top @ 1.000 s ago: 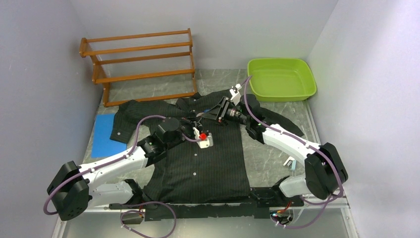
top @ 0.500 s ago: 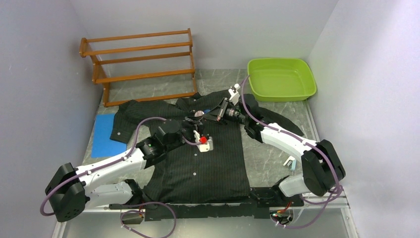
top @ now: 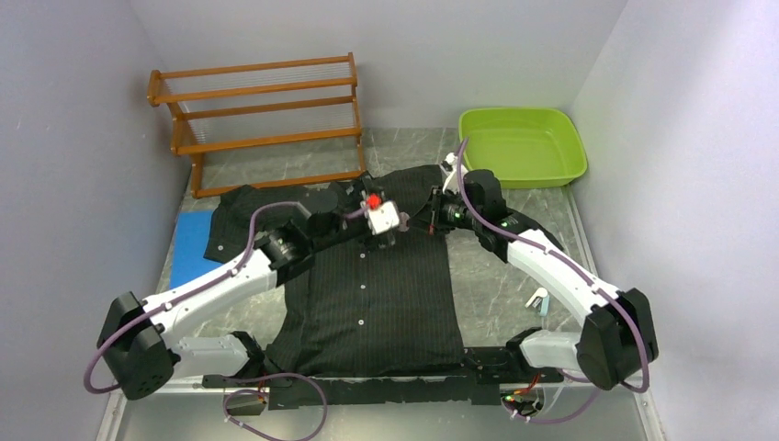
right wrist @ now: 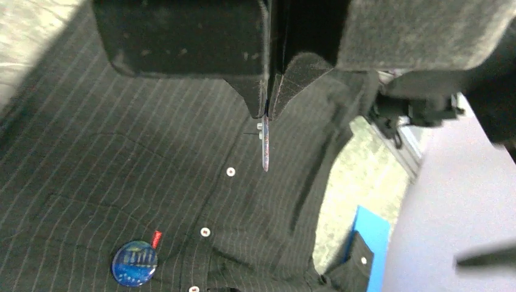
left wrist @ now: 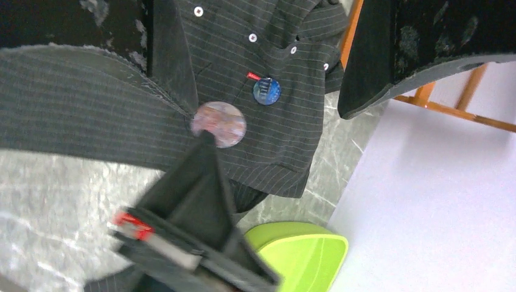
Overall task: Pin the brooch onto the clothing
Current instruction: Open the brooch.
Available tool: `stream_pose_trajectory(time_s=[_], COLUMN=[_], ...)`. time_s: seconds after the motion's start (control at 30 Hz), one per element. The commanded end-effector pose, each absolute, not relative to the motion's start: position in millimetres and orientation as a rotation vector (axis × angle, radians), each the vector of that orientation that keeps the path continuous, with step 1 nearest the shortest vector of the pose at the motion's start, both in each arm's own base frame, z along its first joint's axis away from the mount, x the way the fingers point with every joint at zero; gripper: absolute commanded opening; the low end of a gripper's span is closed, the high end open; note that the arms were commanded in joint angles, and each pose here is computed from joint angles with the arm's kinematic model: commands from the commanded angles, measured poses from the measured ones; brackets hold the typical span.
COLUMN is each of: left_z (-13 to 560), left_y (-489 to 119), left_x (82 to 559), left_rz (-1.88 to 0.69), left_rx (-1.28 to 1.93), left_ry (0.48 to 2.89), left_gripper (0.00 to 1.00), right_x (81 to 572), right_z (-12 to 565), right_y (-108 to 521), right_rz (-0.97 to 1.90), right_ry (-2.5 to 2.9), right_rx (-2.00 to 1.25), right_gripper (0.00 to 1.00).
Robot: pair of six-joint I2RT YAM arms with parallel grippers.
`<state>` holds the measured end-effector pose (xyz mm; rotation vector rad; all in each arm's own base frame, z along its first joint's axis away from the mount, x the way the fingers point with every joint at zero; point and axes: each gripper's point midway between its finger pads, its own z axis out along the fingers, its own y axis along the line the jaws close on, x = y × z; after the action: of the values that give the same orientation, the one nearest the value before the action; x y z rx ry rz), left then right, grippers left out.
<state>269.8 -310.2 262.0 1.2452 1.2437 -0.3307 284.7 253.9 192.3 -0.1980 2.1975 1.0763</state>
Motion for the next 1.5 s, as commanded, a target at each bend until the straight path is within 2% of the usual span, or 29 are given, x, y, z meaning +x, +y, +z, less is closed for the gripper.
stream_pose_trajectory(time_s=[0.0,0.13,0.37,0.63,0.8,1.0,1.23,1.47], left_z=[277.2,265.4,267.8,290.6,303.3,310.0,296.9,292.8], left_y=[-313.7,-310.4,-320.1,-322.8,-319.6,-321.8,-331.9,-334.6], left_x=[284.6,299.7,296.2,286.5,284.9,274.8,266.8,267.3], left_rz=[-0.548,-0.643,-0.868,-1.194,-1.377,-1.545,-1.455,-1.452], left_rx=[1.060,0.953,0.914,0.892,0.875,0.945,1.021,1.011], left_ry=[1.472,1.662,1.796,1.752,1.698,1.627,1.653,1.684], left_gripper=[0.90,0.94,0.93,0.90,0.87,0.71,0.66,0.54], right_x=[278.5,272.8,258.8,260.9,265.5,269.9,274.9,278.4], right_z=[206.2,213.9,254.2,268.7,278.1,296.4,319.8,322.7], right_y=[235.9,227.0,229.5,230.1,230.1,236.4,243.3,244.1], right_rz=[0.913,0.847,0.907,1.044,1.246,1.357,1.429,1.425], right_ry=[2.106,2.059,1.886,1.857,1.822,1.770,1.704,1.705], right_rx=[-0.427,-0.518,-0.677,-0.717,-0.694,-0.730,-0.729,-0.736], right_gripper=[0.00,0.00,0.00,0.00,0.00,0.00,0.00,0.00])
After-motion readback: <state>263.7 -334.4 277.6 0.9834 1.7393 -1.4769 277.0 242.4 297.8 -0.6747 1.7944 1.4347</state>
